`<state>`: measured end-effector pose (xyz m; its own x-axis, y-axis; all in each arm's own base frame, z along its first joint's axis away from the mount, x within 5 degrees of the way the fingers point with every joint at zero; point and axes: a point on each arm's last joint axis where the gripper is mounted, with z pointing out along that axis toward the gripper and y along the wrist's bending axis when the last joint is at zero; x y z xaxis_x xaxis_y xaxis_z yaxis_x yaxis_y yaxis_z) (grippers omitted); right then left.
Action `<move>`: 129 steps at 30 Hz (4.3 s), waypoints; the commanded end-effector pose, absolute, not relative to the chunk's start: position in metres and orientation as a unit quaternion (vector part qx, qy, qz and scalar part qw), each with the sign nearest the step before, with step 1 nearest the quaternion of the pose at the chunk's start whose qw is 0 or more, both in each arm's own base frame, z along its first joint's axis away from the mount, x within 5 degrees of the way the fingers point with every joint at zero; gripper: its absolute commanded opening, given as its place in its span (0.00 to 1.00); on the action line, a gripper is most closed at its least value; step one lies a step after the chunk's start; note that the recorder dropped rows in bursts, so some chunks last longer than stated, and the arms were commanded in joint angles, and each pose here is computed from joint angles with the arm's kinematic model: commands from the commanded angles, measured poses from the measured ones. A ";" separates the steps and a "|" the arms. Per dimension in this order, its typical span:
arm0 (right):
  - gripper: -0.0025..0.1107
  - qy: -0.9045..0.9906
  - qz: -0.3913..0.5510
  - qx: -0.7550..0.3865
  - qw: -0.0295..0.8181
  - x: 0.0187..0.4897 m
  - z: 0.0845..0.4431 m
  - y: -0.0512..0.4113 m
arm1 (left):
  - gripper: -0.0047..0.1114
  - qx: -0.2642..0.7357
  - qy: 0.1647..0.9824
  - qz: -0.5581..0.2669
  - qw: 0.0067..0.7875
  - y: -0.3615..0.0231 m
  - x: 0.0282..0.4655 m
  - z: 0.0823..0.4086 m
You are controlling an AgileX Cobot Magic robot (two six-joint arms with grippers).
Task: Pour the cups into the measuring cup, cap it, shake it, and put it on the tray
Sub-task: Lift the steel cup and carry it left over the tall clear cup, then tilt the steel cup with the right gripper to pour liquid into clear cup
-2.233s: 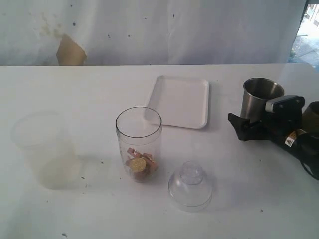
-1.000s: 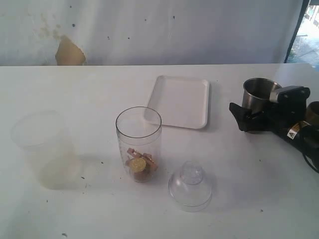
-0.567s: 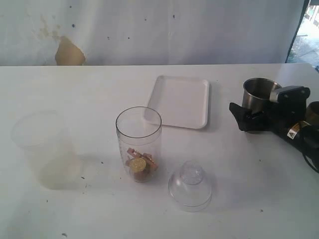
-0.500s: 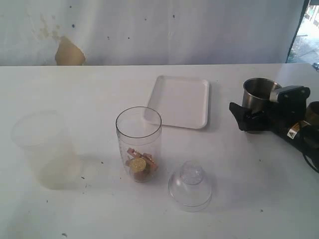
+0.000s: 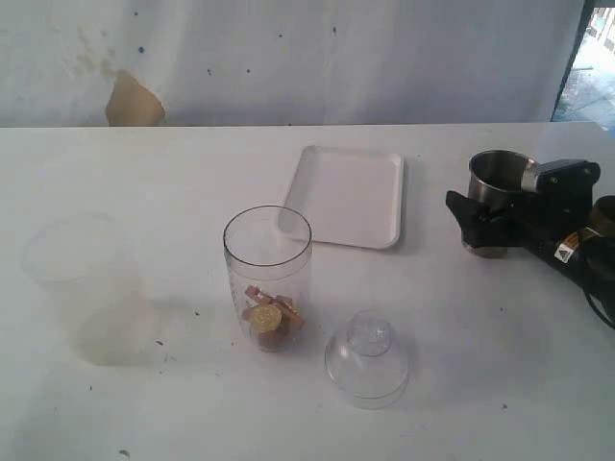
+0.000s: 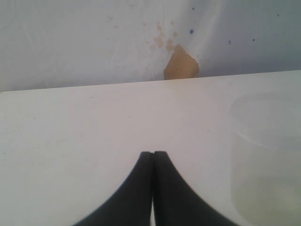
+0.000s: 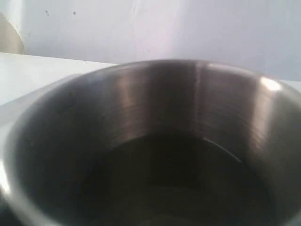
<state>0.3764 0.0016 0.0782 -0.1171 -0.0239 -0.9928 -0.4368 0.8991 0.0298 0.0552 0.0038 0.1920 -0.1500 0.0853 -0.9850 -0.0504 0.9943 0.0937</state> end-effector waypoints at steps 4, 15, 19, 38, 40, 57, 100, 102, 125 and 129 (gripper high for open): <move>0.45 0.722 0.154 -0.163 0.654 0.378 0.082 0.001 | 0.04 0.008 0.756 0.047 0.653 0.004 0.055 0.192; 0.02 0.726 0.178 -0.151 0.647 0.377 0.082 0.003 | 0.04 0.008 0.756 0.047 0.653 0.004 0.055 0.192; 0.02 0.725 0.177 -0.155 0.647 0.377 0.083 0.003 | 0.04 0.008 0.756 0.047 0.653 0.004 0.055 0.192; 0.02 0.670 0.253 -0.229 0.659 0.368 0.150 0.032 | 0.04 0.008 0.756 0.047 0.653 0.004 0.055 0.192; 0.02 0.657 0.265 -0.245 0.662 0.367 0.160 0.046 | 0.04 0.008 0.756 0.047 0.653 0.004 0.055 0.192; 0.02 0.608 0.301 -0.326 0.659 0.383 0.203 0.139 | 0.04 0.008 0.756 0.047 0.653 0.004 0.055 0.192; 0.02 0.514 0.198 -0.521 0.651 0.370 0.197 0.168 | 0.04 0.008 0.756 0.047 0.653 0.004 0.055 0.192; 0.02 0.508 0.196 -0.528 0.651 0.371 0.198 0.168 | 0.04 0.008 0.756 0.047 0.653 0.004 0.055 0.192; 0.02 0.426 0.165 -0.588 0.667 0.369 0.207 0.173 | 0.04 0.008 0.756 0.047 0.653 0.004 0.055 0.192; 0.02 0.420 0.163 -0.594 0.667 0.368 0.207 0.174 | 0.04 0.008 0.756 0.047 0.653 0.004 0.055 0.192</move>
<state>0.3693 0.1718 0.1926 0.5477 -0.3401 -0.7644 -0.7437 0.2205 -0.6311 0.0552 0.0038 0.1920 -0.1500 0.0853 -0.9850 -0.0504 0.9943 0.0937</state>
